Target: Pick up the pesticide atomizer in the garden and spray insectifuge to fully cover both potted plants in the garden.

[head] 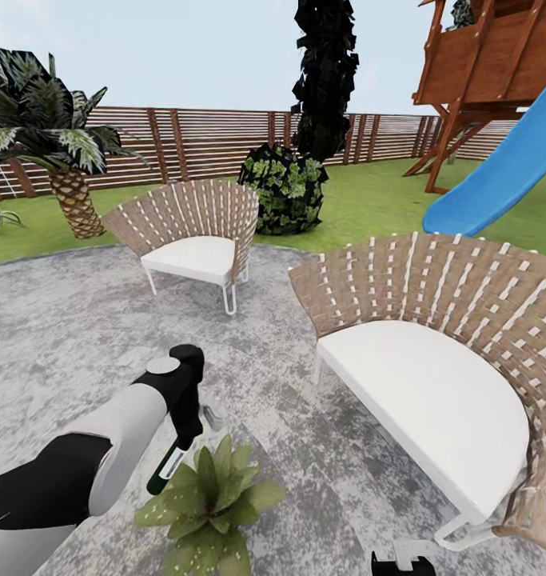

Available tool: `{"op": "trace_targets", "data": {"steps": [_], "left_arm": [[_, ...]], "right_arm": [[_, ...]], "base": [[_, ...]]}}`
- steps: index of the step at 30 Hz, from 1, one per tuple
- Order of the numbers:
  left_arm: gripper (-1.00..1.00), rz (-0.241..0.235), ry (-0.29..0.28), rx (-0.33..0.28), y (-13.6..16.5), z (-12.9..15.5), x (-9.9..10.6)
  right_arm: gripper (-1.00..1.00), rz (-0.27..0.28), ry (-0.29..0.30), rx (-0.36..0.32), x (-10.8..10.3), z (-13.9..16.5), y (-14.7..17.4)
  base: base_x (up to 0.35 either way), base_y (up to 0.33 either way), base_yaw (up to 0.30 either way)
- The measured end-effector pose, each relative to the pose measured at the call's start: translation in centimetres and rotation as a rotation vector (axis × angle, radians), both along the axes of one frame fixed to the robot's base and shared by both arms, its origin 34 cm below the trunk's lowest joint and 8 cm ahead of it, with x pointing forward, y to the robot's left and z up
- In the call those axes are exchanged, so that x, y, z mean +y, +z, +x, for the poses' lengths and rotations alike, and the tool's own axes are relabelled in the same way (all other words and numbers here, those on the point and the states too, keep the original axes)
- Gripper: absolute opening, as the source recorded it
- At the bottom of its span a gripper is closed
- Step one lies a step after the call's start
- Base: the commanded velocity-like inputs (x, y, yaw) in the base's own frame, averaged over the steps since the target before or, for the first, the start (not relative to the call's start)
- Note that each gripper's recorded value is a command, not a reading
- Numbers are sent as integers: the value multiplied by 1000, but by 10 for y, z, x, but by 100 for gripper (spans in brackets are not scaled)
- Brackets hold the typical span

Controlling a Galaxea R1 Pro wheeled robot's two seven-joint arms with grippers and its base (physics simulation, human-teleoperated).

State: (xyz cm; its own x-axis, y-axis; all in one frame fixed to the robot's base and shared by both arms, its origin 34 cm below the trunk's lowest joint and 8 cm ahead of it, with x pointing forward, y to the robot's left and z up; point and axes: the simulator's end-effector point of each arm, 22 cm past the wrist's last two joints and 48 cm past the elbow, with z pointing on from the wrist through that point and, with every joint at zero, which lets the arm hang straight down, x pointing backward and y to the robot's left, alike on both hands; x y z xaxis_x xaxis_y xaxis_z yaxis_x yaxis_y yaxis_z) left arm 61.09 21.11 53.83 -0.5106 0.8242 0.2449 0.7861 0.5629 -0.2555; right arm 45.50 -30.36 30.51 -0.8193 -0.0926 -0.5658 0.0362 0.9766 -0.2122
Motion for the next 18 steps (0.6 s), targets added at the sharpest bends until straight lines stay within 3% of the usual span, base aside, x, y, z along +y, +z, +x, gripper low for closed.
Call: {"op": "trace_targets", "data": {"steps": [18], "left_arm": [[-100, -6, -22, 34, -15, -6, 0]], "right_arm": [[100, 1, 0, 28, 1, -10, -9]], "base": [[0, 0, 71]]}}
